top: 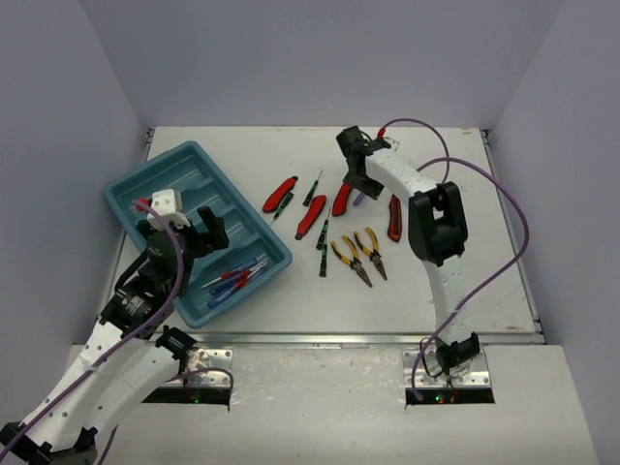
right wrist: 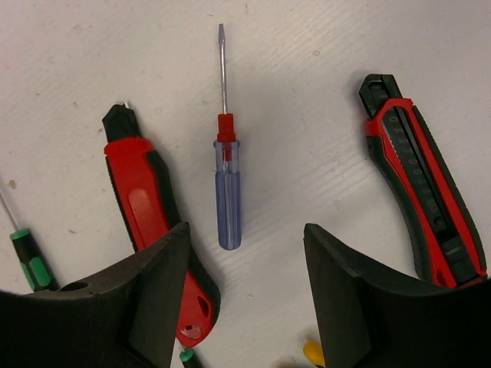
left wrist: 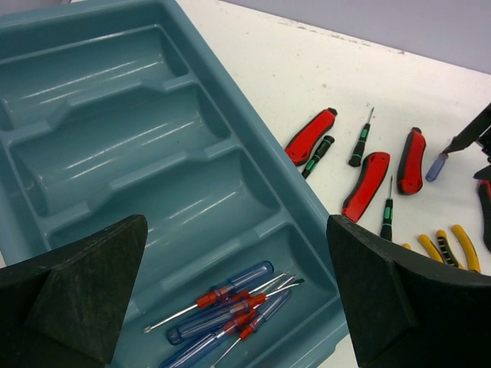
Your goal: Sort the tools into containers
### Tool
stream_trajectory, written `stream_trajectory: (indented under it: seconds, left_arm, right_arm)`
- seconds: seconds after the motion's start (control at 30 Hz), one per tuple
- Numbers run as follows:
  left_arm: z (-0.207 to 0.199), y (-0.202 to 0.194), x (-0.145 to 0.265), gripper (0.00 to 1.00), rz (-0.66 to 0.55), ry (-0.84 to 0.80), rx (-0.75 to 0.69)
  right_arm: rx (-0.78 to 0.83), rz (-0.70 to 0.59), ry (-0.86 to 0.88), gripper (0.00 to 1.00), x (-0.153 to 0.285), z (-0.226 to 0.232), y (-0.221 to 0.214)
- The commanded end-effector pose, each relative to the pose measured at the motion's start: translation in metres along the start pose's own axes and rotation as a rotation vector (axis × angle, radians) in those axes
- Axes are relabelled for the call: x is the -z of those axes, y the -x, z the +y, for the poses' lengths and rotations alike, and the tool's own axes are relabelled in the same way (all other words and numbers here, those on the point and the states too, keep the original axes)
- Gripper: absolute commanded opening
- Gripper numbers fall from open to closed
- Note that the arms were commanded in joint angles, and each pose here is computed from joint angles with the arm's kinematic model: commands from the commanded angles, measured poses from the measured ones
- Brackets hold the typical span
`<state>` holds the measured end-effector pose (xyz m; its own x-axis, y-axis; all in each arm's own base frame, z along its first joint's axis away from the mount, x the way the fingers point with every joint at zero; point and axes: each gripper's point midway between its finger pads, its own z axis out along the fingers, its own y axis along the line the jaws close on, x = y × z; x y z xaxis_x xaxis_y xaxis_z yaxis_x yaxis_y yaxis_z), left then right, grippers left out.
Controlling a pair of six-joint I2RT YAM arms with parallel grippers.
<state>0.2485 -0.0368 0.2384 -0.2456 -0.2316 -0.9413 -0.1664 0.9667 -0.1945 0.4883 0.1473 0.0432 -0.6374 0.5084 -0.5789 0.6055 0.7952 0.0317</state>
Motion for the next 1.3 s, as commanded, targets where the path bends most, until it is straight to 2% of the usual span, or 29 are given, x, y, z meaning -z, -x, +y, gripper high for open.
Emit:
stream_trajectory:
  seconds: [0.0, 0.17, 0.27, 0.33, 0.43, 0.53, 0.57, 0.63, 0.7, 0.77, 0.83, 0.87, 0.93, 0.97, 1.1, 1.17, 1.27]
  left_arm:
    - [-0.007, 0.018, 0.003, 1.00, -0.048, -0.038, 0.023]
    - [-0.009, 0.016, 0.003, 1.00, -0.042, -0.049, 0.020]
    - [-0.010, 0.017, 0.003, 1.00, -0.045, -0.056, 0.022]
    - [-0.010, 0.017, 0.003, 1.00, -0.045, -0.058, 0.021]
    - [-0.011, 0.017, 0.004, 1.00, -0.043, -0.065, 0.021]
    - [-0.015, 0.015, 0.003, 1.00, -0.035, -0.084, 0.021]
    - [-0.018, 0.015, 0.003, 1.00, -0.030, -0.095, 0.021]
    - [-0.026, 0.014, 0.005, 1.00, -0.014, -0.138, 0.027]
    - [-0.039, 0.016, 0.008, 1.00, 0.000, -0.202, 0.042]
    - [-0.067, 0.034, 0.024, 1.00, 0.019, -0.343, 0.096]
    - [-0.097, 0.045, 0.045, 1.00, 0.058, -0.508, 0.164]
    - [-0.107, 0.053, 0.054, 1.00, 0.048, -0.571, 0.192]
    - [-0.128, 0.073, 0.074, 1.00, -0.009, -0.727, 0.270]
    - [-0.133, 0.073, 0.075, 1.00, -0.020, -0.761, 0.292]
    - [-0.167, 0.069, 0.090, 1.00, -0.007, -1.002, 0.413]
    - [-0.180, 0.067, 0.100, 1.00, -0.027, -1.136, 0.440]
    - [-0.183, 0.072, 0.107, 1.00, -0.054, -1.186, 0.464]
  right_arm:
    - [0.004, -0.020, -0.016, 0.61, -0.011, 0.001, 0.019]
    - [-0.033, 0.063, -0.035, 0.53, -0.038, -0.009, -0.003]
    - [-0.060, 0.104, 0.022, 0.49, -0.043, -0.005, -0.013]
    - [-0.067, 0.105, 0.046, 0.40, -0.044, -0.005, -0.016]
    - [-0.064, 0.113, 0.053, 0.19, -0.043, -0.010, -0.022]
    - [-0.065, 0.102, 0.076, 0.03, -0.031, -0.013, -0.017]
    - [-0.060, 0.095, 0.092, 0.00, -0.024, -0.013, -0.014]
    - [-0.029, 0.086, 0.133, 0.00, -0.014, -0.012, -0.012]
    - [0.012, 0.021, 0.259, 0.00, 0.022, 0.001, 0.006]
    - [0.156, -0.096, 0.477, 0.00, 0.080, 0.021, 0.021]
    - [0.343, -0.171, 0.742, 0.00, 0.142, 0.031, 0.008]
    - [0.381, -0.221, 0.897, 0.00, 0.172, 0.039, 0.006]
    - [0.487, -0.137, 1.254, 0.00, 0.229, 0.031, -0.043]
    - [0.480, -0.191, 1.391, 0.00, 0.269, 0.025, -0.039]
    - [0.527, -0.125, 1.719, 0.00, 0.342, -0.005, -0.099]
    - [0.536, -0.093, 1.799, 0.00, 0.369, -0.010, -0.106]
    - [0.545, -0.051, 1.855, 0.00, 0.392, -0.014, -0.114]
